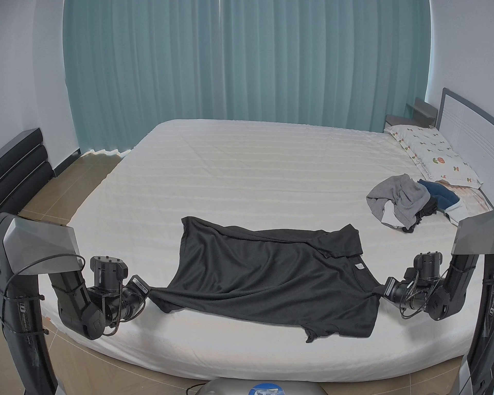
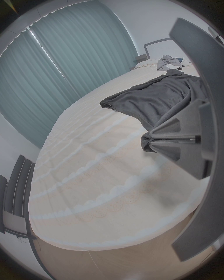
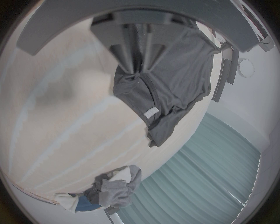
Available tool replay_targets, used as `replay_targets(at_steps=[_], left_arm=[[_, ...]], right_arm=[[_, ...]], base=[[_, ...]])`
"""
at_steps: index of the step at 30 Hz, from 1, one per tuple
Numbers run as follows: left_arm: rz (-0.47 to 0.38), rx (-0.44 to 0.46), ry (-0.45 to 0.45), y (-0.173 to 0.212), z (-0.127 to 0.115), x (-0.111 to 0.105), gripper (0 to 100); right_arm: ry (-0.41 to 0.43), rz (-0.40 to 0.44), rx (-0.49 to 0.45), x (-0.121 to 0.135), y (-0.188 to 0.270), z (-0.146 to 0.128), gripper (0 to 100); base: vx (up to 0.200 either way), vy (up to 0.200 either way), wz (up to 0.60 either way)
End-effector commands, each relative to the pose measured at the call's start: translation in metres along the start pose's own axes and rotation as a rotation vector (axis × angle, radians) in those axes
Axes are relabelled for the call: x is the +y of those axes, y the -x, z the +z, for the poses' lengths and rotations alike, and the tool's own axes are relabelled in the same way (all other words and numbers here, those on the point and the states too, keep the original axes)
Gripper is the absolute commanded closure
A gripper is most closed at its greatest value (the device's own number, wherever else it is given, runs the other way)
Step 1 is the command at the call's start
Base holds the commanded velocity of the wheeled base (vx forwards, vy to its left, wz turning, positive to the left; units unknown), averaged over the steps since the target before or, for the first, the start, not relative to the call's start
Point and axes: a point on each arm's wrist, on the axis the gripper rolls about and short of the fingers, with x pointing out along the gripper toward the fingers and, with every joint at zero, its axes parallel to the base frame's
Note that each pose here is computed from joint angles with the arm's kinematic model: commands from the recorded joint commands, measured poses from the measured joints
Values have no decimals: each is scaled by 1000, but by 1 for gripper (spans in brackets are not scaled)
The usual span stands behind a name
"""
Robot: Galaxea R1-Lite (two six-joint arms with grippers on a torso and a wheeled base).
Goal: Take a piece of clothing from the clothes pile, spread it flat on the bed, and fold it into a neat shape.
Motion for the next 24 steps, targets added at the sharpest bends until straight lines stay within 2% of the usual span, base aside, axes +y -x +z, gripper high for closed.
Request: replay_targets(at_steps=[1, 6, 12, 15, 23, 24], left_arm=[[-26, -28, 5, -3, 4, -5, 100], [-64, -68, 9, -9, 8, -8, 100], [-76, -160, 28, -19, 14, -8, 100], [-39, -161, 24, -26, 9, -2, 100], [-34, -156, 23, -27, 7, -1, 100], [-33, -156, 23, -27, 7, 0, 100]], right_arm=[[16, 38, -56, 7, -14, 17, 100], [33, 75, -127, 16, -26, 36, 100], [28, 80, -135, 21, -42, 48, 100], [9, 86, -139, 26, -56, 47, 100], [-37, 75, -181, 33, -80, 45, 100], [-43, 77, -183, 33, -80, 45, 0]], base=[[0, 0, 0], [0, 0, 0], [0, 0, 0], [0, 0, 0], [0, 0, 0], [0, 0, 0]])
